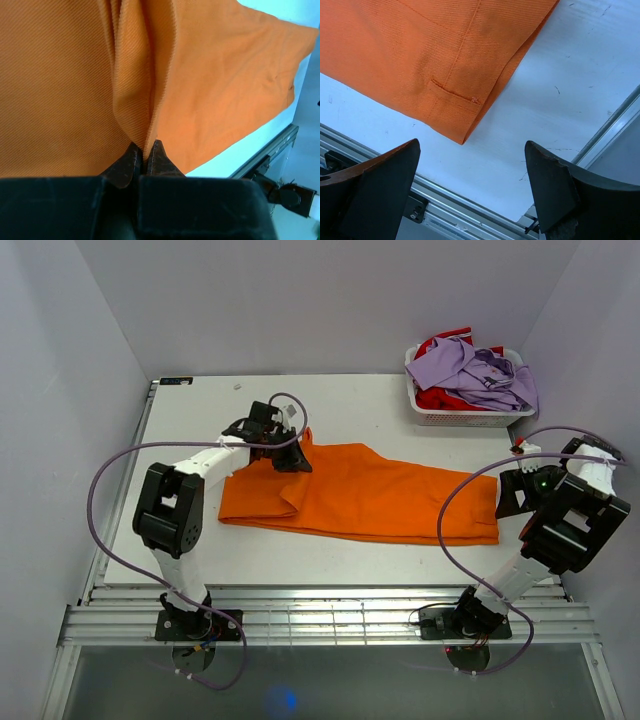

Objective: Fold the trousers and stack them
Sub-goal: Fold the trousers

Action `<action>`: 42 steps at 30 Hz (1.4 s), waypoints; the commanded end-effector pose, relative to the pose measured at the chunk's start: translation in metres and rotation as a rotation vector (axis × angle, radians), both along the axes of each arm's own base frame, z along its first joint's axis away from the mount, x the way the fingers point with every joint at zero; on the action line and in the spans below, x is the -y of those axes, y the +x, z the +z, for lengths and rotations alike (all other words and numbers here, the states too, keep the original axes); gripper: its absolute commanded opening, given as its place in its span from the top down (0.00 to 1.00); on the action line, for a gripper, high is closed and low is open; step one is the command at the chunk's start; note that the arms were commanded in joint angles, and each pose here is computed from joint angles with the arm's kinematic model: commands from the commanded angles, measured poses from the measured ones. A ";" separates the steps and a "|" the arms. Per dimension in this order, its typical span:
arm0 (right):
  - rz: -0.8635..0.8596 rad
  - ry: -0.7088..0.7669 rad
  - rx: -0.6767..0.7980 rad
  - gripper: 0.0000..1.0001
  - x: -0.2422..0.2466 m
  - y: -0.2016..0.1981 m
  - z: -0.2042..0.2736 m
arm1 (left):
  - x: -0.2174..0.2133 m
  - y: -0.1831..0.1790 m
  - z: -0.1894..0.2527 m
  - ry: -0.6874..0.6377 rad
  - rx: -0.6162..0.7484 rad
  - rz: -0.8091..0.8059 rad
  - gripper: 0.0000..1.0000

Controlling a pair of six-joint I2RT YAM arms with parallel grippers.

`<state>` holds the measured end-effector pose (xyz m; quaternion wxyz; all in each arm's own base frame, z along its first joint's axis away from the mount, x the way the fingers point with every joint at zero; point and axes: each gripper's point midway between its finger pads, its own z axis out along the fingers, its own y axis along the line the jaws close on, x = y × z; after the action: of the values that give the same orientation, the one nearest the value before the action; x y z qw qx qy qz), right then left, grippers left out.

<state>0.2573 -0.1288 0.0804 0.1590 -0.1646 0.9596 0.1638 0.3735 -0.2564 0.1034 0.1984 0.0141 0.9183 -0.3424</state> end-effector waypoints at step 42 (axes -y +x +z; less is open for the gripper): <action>-0.116 0.089 -0.032 0.10 -0.007 0.010 -0.016 | -0.120 0.028 0.047 0.001 0.198 0.045 0.22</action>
<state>0.2530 -0.1234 0.0628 0.1395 -0.1203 0.9659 0.1821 0.4147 -0.2067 0.1444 0.2838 -0.0105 0.8978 -0.3365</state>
